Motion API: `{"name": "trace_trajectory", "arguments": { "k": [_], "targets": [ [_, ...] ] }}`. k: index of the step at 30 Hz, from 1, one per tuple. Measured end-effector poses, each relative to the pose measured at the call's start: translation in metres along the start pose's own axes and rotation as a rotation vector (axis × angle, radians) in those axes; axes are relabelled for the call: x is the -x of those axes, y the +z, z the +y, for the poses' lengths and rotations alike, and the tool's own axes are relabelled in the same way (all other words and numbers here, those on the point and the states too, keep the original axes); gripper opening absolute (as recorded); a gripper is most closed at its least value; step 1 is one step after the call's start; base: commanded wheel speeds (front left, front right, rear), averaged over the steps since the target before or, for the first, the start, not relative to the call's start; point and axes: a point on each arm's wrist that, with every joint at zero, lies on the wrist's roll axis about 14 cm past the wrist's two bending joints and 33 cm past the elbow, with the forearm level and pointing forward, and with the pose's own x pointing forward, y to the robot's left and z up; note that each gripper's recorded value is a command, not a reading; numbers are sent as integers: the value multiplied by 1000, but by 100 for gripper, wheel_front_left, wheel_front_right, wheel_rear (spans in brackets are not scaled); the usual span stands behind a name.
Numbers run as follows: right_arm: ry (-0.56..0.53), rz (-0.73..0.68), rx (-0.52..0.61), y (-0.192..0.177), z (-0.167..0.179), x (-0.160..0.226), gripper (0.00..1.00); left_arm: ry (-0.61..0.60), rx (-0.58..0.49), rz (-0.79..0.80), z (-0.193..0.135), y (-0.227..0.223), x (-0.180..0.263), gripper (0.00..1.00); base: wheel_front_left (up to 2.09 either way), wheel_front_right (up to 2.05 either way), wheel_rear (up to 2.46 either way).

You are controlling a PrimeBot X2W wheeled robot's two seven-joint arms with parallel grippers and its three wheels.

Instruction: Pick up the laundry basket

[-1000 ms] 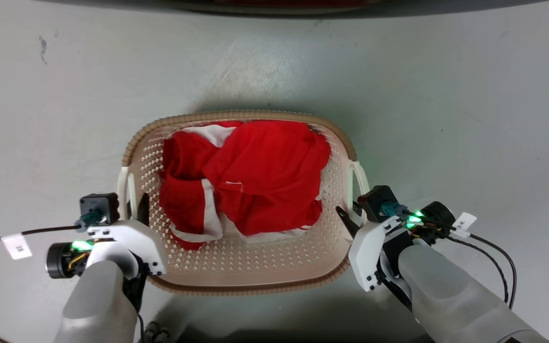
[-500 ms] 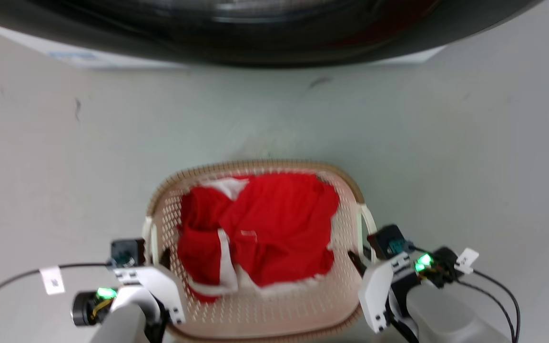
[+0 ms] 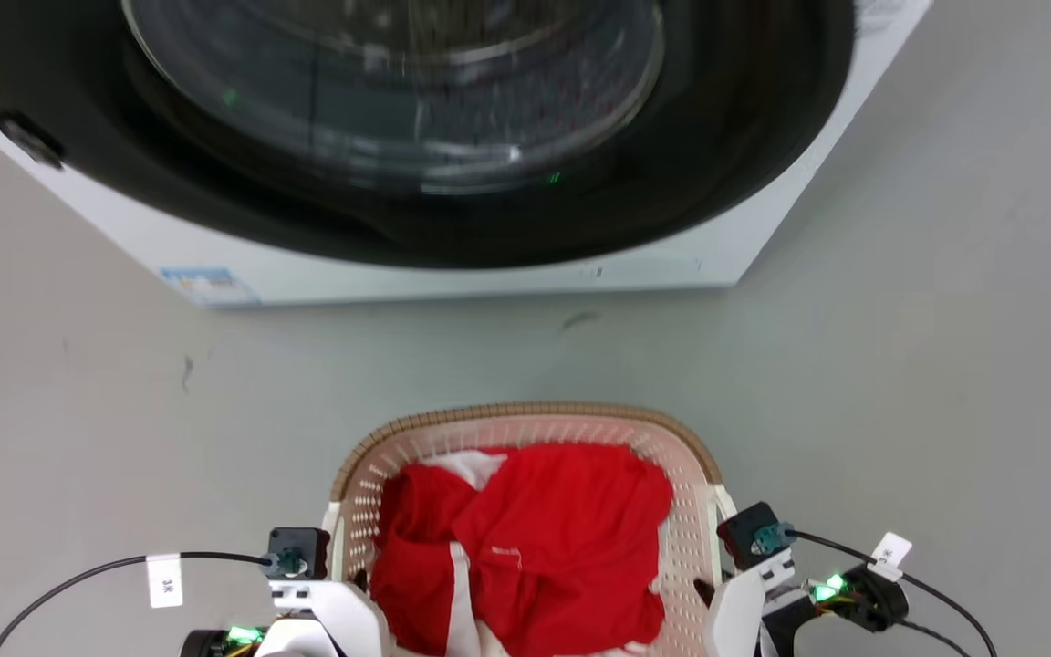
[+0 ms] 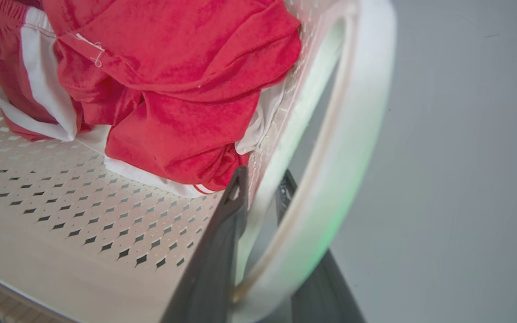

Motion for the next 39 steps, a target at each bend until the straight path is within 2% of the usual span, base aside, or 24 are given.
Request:
{"name": "trace_trajectory", "arguments": {
  "k": [10, 21, 28, 39],
  "targets": [
    [-73, -11, 21, 10, -12, 37, 0, -59, -29, -7, -26, 18, 24, 0, 0, 0, 0],
    [-125, -27, 50, 16, -19, 70, 0, -95, -54, 7, -39, 26, 51, 0, 0, 0, 0],
    [-135, -13, 66, 26, -19, 83, 0, -126, -75, 38, -46, 42, 63, 0, 0, 0, 0],
    [-139, 34, 68, 27, -18, 93, 0, -142, -57, 113, -45, 37, 77, 0, 0, 0, 0]
  ]
}}
